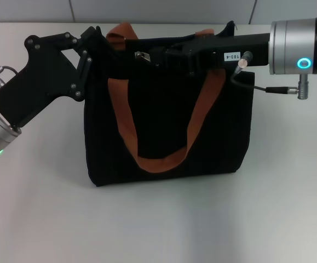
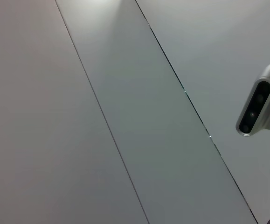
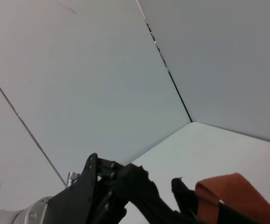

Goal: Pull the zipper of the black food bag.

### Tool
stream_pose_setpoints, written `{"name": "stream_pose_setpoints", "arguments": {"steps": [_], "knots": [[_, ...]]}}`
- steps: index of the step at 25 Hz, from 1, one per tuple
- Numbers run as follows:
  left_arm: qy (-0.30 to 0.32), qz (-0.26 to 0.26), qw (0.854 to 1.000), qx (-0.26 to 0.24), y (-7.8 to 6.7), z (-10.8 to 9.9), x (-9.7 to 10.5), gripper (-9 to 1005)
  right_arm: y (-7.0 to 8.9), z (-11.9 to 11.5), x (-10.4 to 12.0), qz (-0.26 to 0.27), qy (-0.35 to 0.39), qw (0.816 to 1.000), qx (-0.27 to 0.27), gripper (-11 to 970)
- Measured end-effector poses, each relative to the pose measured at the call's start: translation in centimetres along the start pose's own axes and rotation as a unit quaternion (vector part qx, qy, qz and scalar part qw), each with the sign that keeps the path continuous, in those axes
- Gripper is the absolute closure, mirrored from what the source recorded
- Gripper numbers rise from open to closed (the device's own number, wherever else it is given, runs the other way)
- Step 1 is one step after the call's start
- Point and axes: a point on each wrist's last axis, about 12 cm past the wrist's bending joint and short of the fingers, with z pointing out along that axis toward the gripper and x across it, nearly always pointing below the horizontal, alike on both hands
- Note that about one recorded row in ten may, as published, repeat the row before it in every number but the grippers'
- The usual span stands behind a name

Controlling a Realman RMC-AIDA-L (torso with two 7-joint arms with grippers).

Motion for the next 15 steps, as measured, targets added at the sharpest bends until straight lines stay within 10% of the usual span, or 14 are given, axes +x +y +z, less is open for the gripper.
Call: {"name": "stream_pose_setpoints", "arguments": {"steps": [15], "knots": [[0.001,0.003,1.000,-0.005,0.16,-0.18,-0.02,973,-0.22,-0.91,-0.04,0.010,-0.009,1.000,0.010,954]]}}
